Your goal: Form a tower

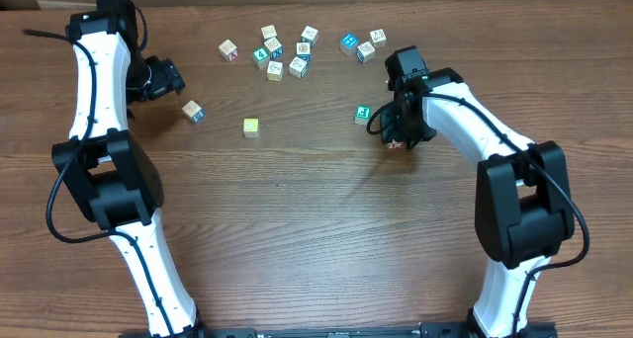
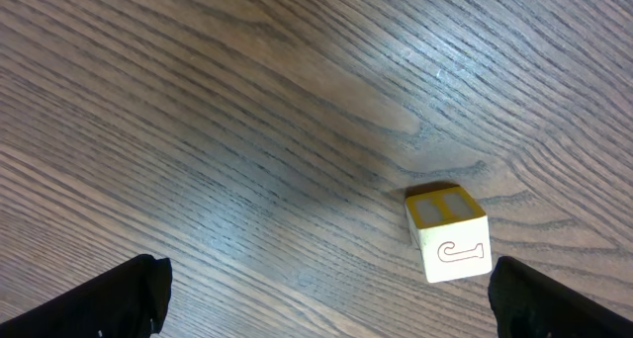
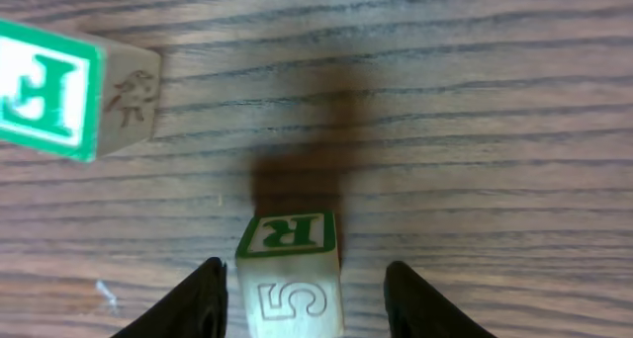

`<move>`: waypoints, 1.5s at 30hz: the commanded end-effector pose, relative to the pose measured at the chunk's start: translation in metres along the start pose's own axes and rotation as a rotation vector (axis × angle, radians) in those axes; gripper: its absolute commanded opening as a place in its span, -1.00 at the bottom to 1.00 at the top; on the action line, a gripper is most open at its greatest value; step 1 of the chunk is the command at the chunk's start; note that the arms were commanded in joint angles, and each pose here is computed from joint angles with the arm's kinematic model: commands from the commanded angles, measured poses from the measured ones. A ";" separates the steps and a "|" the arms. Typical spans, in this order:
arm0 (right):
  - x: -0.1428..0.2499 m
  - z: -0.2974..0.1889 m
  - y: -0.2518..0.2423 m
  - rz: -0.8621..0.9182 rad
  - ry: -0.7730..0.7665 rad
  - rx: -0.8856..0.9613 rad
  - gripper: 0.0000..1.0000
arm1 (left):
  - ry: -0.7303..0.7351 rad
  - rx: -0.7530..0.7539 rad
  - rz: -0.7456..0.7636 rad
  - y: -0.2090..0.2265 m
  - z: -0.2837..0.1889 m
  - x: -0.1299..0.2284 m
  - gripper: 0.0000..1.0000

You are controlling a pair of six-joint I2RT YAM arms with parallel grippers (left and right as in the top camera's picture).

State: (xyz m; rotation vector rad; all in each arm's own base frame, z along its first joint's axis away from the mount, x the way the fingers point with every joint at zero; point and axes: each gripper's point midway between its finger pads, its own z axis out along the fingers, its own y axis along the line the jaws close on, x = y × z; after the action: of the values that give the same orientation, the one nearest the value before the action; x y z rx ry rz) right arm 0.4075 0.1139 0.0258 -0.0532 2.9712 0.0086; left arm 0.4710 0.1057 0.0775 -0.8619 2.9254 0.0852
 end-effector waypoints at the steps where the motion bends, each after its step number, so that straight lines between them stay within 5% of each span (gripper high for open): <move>1: 0.005 0.012 -0.002 0.000 0.025 0.017 -0.12 | -0.050 0.026 -0.016 -0.005 -0.022 -0.005 0.99; 11: 0.004 0.012 -0.001 0.005 0.019 0.015 -0.53 | -0.051 0.026 -0.015 -0.006 -0.022 -0.005 0.99; 19: -0.021 -0.028 0.020 0.019 -0.019 -0.047 -0.53 | -0.051 0.026 -0.015 -0.006 -0.022 -0.005 0.99; 29: -0.071 -0.136 0.124 0.039 -0.250 -0.228 -0.56 | -0.051 0.026 -0.015 -0.006 -0.022 -0.005 0.99; 45: -0.058 -0.161 0.283 -0.085 -0.539 -0.362 -0.59 | -0.051 0.026 -0.015 -0.006 -0.022 -0.005 0.98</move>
State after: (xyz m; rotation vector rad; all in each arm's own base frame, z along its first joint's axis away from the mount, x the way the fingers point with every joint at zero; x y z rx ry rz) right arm 0.4174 0.3974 0.2033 -0.2664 2.4045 0.5163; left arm 0.4715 0.1049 0.0775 -0.8637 2.9231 0.0846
